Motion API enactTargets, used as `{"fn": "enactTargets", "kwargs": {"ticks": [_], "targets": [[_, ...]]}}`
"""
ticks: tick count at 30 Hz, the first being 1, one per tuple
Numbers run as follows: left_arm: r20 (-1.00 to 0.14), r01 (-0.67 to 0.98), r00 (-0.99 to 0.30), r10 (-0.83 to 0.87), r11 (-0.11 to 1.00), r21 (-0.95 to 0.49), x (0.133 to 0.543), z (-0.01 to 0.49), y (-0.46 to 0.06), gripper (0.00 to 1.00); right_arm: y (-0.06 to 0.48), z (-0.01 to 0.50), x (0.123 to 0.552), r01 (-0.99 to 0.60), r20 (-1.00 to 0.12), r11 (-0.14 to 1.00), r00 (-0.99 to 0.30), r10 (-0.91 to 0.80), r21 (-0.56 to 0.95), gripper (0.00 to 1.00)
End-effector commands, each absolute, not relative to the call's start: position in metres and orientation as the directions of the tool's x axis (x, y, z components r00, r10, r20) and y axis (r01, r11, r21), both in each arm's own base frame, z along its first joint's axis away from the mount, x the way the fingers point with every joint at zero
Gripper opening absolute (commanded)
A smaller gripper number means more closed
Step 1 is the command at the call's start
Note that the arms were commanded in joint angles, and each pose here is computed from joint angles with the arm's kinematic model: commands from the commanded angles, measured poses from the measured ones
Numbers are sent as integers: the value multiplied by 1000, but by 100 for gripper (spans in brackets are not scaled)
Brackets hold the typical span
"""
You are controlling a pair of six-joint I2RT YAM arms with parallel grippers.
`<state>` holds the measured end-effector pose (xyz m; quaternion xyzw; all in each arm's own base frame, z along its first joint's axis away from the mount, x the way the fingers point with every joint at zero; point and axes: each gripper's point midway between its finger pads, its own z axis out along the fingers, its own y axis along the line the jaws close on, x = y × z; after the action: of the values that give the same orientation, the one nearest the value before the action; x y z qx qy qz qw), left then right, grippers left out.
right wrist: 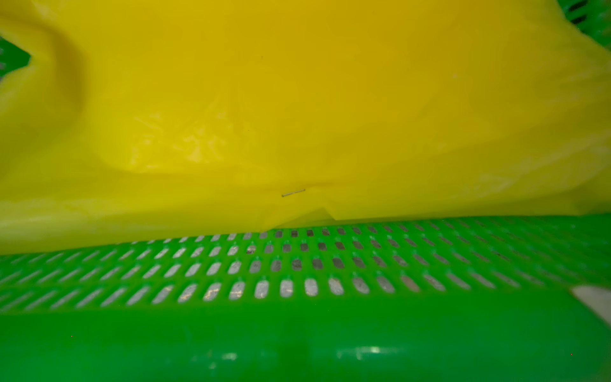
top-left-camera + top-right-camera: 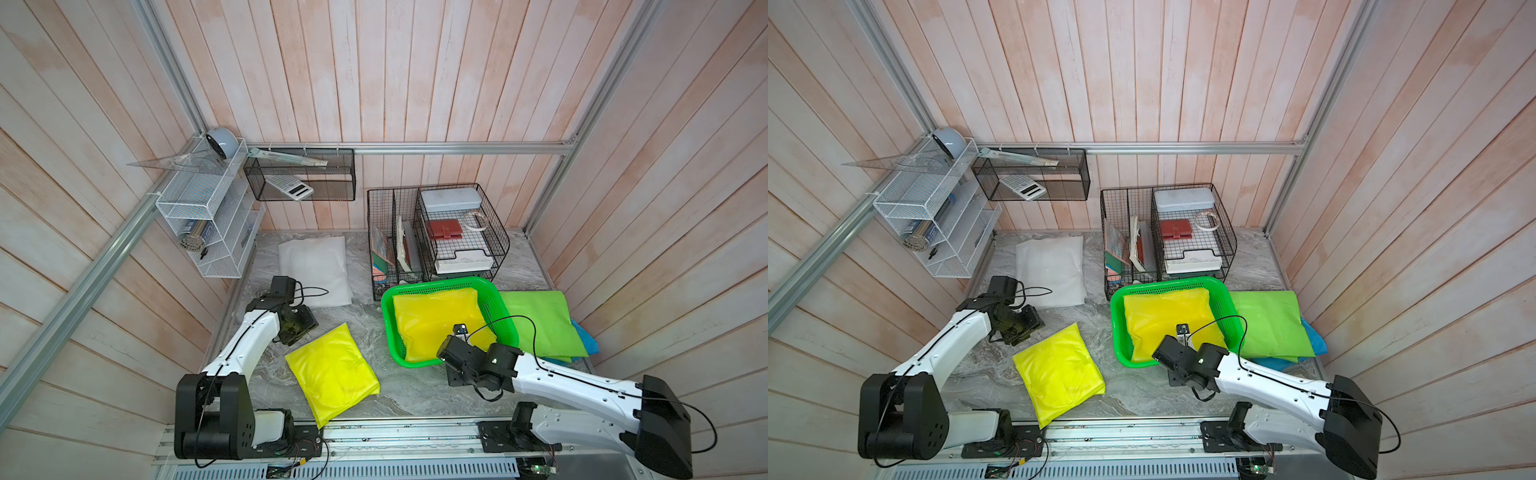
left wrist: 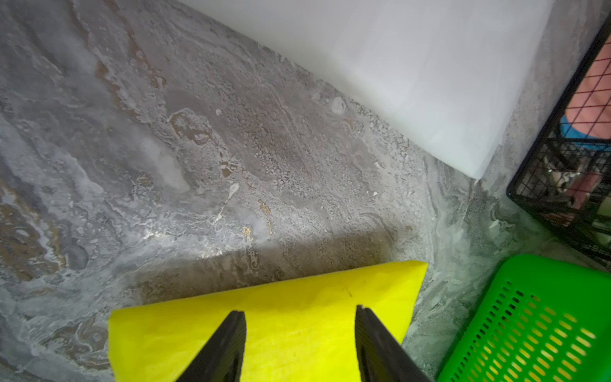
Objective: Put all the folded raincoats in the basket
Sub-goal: Move the basket to the center of the board.
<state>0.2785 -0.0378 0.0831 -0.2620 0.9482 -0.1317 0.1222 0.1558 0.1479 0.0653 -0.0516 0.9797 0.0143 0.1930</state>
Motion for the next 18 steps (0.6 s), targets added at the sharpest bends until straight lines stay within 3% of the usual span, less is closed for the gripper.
{"fn": "enactTargets", "kwargs": {"ticks": [1, 11, 18], "targets": [[-166, -459, -837, -522, 834, -308, 278, 78, -36, 58, 154, 73, 190, -92, -454, 995, -889, -67, 33, 55], [-166, -459, -838, -520, 836, -301, 277, 78, -35, 58, 182, 75, 213, -153, -426, 987, -896, -122, 40, 55], [-160, -444, -849, -503, 845, -296, 279, 81, -36, 61, 196, 93, 188, -238, -312, 965, -931, -192, 115, 78]]}}
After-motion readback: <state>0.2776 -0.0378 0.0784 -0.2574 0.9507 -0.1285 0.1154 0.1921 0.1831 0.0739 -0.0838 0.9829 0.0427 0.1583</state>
